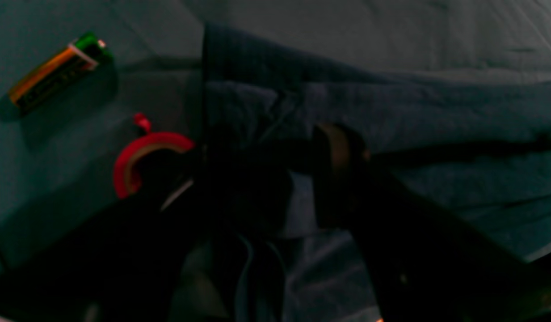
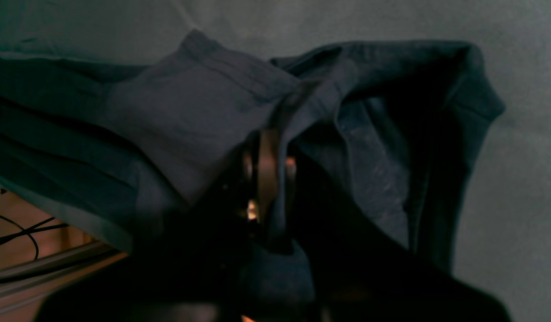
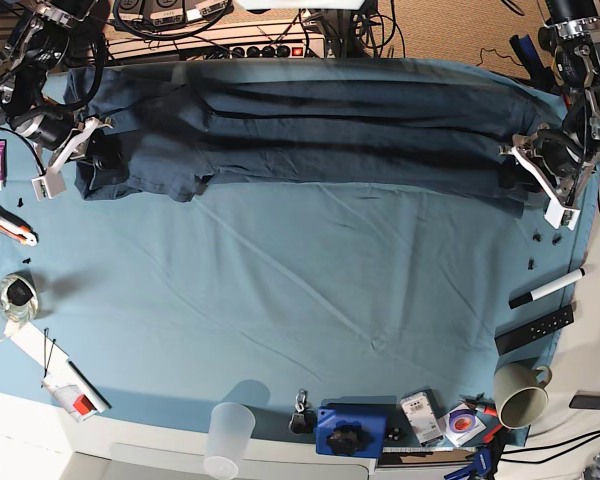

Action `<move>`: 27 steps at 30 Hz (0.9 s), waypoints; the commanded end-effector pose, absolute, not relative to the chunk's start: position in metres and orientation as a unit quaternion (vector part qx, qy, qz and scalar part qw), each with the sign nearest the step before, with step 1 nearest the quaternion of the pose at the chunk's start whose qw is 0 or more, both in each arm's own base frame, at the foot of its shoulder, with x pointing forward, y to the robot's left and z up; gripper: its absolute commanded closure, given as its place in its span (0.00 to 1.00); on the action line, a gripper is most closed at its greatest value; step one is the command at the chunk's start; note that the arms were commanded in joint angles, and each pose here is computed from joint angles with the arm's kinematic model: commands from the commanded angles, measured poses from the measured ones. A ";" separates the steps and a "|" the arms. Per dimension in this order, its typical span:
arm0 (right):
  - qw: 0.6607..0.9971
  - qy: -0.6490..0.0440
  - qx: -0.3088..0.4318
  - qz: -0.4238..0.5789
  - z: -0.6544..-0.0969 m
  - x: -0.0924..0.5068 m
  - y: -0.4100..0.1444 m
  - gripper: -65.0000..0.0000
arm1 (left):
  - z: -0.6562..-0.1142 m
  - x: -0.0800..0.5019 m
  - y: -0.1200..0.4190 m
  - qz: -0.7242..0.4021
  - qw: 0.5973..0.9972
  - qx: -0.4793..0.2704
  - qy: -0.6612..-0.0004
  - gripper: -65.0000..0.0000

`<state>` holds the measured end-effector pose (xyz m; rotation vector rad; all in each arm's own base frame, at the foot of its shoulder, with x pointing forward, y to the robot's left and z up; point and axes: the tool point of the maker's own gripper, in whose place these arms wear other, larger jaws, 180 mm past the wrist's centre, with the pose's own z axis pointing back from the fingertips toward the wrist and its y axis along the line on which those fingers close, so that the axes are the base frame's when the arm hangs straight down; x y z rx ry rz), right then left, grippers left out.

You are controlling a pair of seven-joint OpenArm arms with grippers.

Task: Fold the T-shirt properly
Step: 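Hold the shirt edges with both grippers and adjust the fold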

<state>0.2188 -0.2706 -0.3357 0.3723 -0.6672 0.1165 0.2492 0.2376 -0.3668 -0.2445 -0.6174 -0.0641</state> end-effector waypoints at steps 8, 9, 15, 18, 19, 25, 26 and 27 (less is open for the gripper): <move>0.919 -0.347 0.174 0.065 -0.322 0.227 -0.275 1.00 | -0.346 0.267 0.236 -0.066 0.925 -0.120 -0.354 0.56; 0.919 -0.347 0.174 0.065 -0.322 0.227 -0.275 1.00 | -0.347 0.265 0.236 -0.066 0.927 -0.120 -0.350 0.56; 0.919 -0.347 0.174 0.065 -0.322 0.227 -0.275 1.00 | -0.368 0.261 0.240 -0.039 0.934 -0.143 -0.326 0.56; 0.919 -0.347 0.174 0.065 -0.322 0.227 -0.275 1.00 | -0.376 0.260 0.239 -0.035 0.933 -0.164 -0.318 0.56; 0.919 -0.347 0.174 0.065 -0.322 0.227 -0.275 1.00 | -0.378 0.260 0.239 -0.033 0.934 -0.167 -0.313 0.56; 0.919 -0.347 0.174 0.065 -0.322 0.227 -0.275 1.00 | -0.373 0.266 0.236 -0.022 0.930 -0.180 -0.318 0.67; 0.919 -0.347 0.174 0.065 -0.322 0.227 -0.275 1.00 | -0.372 0.267 0.236 -0.022 0.930 -0.181 -0.320 0.73; 0.919 -0.347 0.174 0.065 -0.322 0.227 -0.275 1.00 | -0.372 0.267 0.236 -0.022 0.930 -0.181 -0.321 0.79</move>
